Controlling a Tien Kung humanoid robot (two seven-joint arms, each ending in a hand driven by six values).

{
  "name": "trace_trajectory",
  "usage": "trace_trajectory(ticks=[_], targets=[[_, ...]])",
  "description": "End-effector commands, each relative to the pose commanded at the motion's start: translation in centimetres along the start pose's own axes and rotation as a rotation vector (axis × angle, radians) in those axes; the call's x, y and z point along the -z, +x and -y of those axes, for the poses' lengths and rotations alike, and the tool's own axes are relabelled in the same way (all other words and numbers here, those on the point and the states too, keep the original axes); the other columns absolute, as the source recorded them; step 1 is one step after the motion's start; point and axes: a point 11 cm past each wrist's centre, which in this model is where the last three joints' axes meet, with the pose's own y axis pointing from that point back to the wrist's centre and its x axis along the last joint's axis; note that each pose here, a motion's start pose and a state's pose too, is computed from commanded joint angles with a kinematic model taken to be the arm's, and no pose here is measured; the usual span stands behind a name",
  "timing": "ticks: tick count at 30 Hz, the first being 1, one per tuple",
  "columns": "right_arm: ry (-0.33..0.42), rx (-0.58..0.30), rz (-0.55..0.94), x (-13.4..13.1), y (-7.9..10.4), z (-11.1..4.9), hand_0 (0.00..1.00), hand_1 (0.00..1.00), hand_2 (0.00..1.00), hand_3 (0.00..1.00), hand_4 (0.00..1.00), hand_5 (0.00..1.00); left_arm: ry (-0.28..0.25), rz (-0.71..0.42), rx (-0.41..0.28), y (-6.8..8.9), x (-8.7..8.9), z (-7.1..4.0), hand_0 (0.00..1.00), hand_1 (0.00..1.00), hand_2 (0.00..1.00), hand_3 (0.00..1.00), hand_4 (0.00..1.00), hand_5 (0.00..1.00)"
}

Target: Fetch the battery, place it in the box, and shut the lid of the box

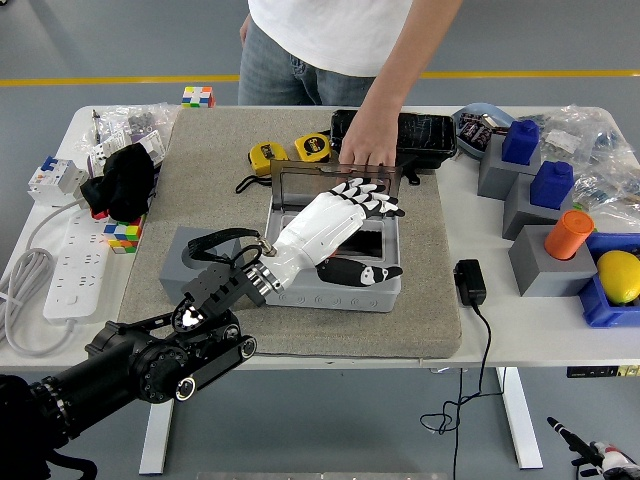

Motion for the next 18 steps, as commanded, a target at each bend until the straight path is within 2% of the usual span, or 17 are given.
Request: trace_trajectory(ticks=[4, 5, 10, 11, 16, 18], targets=[[0.001, -0.001, 0.002, 0.0, 0.0, 0.0, 0.828, 0.765, 0.745, 0.822, 0.998, 0.998, -0.010, -0.017, -0.018, 0.2, -0.1, -0.1, 0.998, 0.978, 0.918, 0.853, 0.947, 0.718], [0.001, -0.001, 0.003, 0.1, 0.0, 0.0, 0.828, 0.765, 0.745, 0.822, 0.998, 0.998, -0.019, -0.021, -0.036, 0.3, -0.2, -0.1, 0.778, 0.743, 0.675, 0.666, 0.925, 0.704], [-0.001, -0.004, 0.006, 0.0, 0.2, 0.0, 0.828, 0.765, 0.745, 0.822, 0.998, 0.998, -0.048, -0.044, -0.064, 0.8, -1.4, 0.1, 0.778, 0.743, 0.675, 0.666, 0.925, 0.704], [-0.001, -0.004, 0.007, 0.0, 0.2, 0.0, 0.828, 0.765, 0.745, 0.822, 0.998, 0.998, -0.055, -0.055, -0.067, 1.0, -1.9, 0.1, 0.568, 0.643, 0.581, 0.582, 0.886, 0.672], [-0.001, -0.003, 0.012, 0.0, 0.1, 0.0, 0.828, 0.765, 0.745, 0.822, 0.998, 0.998, -0.083, -0.098, -0.036, 1.2, -3.9, 0.4, 0.568, 0.643, 0.581, 0.582, 0.886, 0.672], [-0.001, -0.002, 0.015, 0.0, 0.0, 0.0, 0.828, 0.765, 0.745, 0.822, 0.998, 0.998, -0.072, -0.130, 0.011, 0.9, -4.2, 0.2, 0.540, 0.610, 0.570, 0.580, 0.893, 0.678]])
